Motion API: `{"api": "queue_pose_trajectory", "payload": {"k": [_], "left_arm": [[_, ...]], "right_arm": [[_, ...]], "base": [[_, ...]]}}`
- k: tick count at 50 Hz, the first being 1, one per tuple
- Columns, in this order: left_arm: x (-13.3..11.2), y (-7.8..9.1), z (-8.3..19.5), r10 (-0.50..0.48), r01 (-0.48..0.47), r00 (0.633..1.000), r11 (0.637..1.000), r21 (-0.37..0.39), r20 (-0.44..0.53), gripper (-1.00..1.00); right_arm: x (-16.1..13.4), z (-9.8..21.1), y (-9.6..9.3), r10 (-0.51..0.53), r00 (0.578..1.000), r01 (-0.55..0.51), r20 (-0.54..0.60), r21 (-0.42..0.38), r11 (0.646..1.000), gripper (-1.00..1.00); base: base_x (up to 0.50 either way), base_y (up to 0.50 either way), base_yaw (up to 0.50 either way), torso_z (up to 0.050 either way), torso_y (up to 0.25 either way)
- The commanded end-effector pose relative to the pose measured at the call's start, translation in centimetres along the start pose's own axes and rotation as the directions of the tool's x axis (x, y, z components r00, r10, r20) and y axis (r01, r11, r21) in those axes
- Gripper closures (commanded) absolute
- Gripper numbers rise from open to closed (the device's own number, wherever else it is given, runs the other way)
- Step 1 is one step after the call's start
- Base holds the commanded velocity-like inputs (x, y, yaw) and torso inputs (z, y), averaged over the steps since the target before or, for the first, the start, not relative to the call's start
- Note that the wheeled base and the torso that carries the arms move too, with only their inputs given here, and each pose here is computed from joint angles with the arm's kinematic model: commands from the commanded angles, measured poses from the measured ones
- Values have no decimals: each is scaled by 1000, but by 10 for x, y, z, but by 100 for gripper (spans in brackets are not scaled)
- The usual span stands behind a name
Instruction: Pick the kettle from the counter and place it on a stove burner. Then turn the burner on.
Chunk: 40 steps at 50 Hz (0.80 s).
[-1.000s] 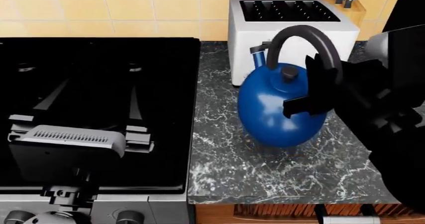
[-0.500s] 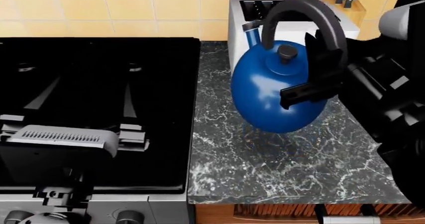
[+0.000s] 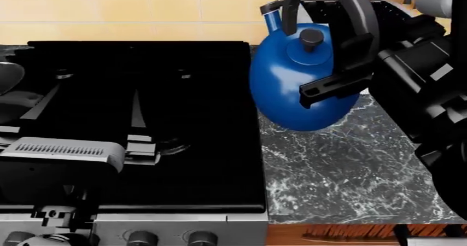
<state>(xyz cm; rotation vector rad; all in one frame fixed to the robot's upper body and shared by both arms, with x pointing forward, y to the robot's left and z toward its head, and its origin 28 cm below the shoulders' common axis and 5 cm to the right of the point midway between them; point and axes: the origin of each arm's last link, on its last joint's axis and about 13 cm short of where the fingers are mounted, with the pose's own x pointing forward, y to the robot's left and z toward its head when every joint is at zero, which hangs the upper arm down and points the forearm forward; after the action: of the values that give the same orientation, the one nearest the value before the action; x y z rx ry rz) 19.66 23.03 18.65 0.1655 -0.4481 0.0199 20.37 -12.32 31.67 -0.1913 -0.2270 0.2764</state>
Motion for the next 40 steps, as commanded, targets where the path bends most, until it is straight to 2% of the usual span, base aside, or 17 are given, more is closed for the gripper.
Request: {"api": "queue_pose_trajectory", "payload": {"k": [1, 17, 31, 40], "left_arm": [[0, 1, 1, 5, -5, 1000, 1000, -1, 1, -100], [0, 2, 1, 6, -6, 1000, 1000, -1, 2, -100], [0, 1, 1, 4, -4, 1000, 1000, 0, 1, -100], [0, 1, 0, 3, -3, 1000, 1000, -1, 2, -100]], "right_arm": [[1, 5, 0, -16, 999, 16, 32, -15, 1000, 100], [2, 4, 2, -4, 1000, 5, 31, -36, 999, 100], [2, 1, 3, 6, 999, -4, 41, -42, 999, 100], [2, 1, 3, 15, 999, -14, 33, -26, 1000, 100]], "base": [[16, 500, 0, 0, 0], [45, 500, 0, 0, 1], [304, 455, 0, 0, 1], [35, 18, 0, 1, 1]]}}
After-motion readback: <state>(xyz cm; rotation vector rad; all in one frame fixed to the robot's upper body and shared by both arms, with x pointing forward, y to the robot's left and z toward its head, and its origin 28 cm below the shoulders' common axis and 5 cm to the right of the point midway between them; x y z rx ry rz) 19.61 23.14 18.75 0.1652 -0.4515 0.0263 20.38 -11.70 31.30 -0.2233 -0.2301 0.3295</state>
